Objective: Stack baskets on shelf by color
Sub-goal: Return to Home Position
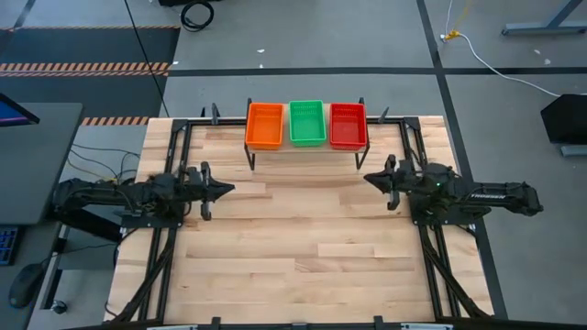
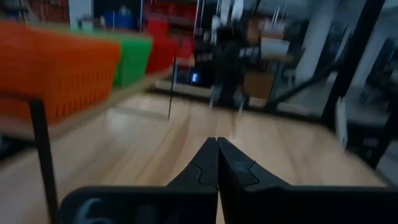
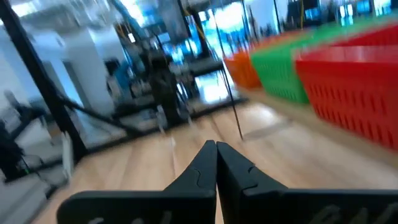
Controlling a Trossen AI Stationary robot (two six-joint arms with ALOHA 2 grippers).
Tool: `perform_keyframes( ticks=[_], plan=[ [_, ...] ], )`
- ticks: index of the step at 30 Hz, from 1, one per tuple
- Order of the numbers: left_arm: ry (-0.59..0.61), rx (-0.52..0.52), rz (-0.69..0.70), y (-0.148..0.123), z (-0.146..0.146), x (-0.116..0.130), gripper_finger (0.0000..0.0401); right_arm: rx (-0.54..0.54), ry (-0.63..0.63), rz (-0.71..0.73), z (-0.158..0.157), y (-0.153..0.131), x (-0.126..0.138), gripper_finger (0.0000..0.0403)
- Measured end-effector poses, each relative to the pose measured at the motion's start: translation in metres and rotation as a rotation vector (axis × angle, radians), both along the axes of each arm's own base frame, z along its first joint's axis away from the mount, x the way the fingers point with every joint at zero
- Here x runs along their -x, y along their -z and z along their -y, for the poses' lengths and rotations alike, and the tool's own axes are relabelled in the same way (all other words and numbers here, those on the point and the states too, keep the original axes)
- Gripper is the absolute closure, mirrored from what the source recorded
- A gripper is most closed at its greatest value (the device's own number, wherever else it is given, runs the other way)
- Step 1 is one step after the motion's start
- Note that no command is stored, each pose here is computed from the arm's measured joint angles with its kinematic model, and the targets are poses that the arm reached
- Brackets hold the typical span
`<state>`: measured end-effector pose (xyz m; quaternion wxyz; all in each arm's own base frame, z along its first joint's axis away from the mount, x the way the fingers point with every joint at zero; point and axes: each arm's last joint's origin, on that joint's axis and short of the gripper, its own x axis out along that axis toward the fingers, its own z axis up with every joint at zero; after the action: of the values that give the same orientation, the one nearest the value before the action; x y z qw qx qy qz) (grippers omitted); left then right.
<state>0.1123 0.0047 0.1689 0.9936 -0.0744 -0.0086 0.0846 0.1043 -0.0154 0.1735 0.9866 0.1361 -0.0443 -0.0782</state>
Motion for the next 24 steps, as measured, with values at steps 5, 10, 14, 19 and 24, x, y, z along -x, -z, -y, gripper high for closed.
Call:
perform_keyframes(
  ticks=[5,10,14,19,24],
  plan=[
    [0.0,-0.016,0.088,-0.0087,0.0001,0.0004,0.0399,0.011,-0.044,0.108,-0.0016,-0.0101,0.0026,0.0399],
    [-0.002,-0.055,0.082,-0.0087,0.0001,0.0004,0.0377,-0.005,-0.123,0.045,-0.0037,-0.0041,0.001,0.0399],
    [-0.002,-0.055,0.082,-0.0087,0.0001,0.0004,0.0363,-0.022,-0.141,0.037,-0.0041,-0.0033,0.0007,0.0396],
    [-0.001,-0.044,0.083,-0.0085,0.0001,0.0004,0.036,-0.025,-0.14,0.038,-0.0041,-0.0033,0.0007,0.0389],
    [-0.001,-0.037,0.084,-0.0085,0.0001,0.0004,0.0369,-0.025,-0.14,0.038,-0.0041,-0.0033,0.0007,0.0388]
  ],
)
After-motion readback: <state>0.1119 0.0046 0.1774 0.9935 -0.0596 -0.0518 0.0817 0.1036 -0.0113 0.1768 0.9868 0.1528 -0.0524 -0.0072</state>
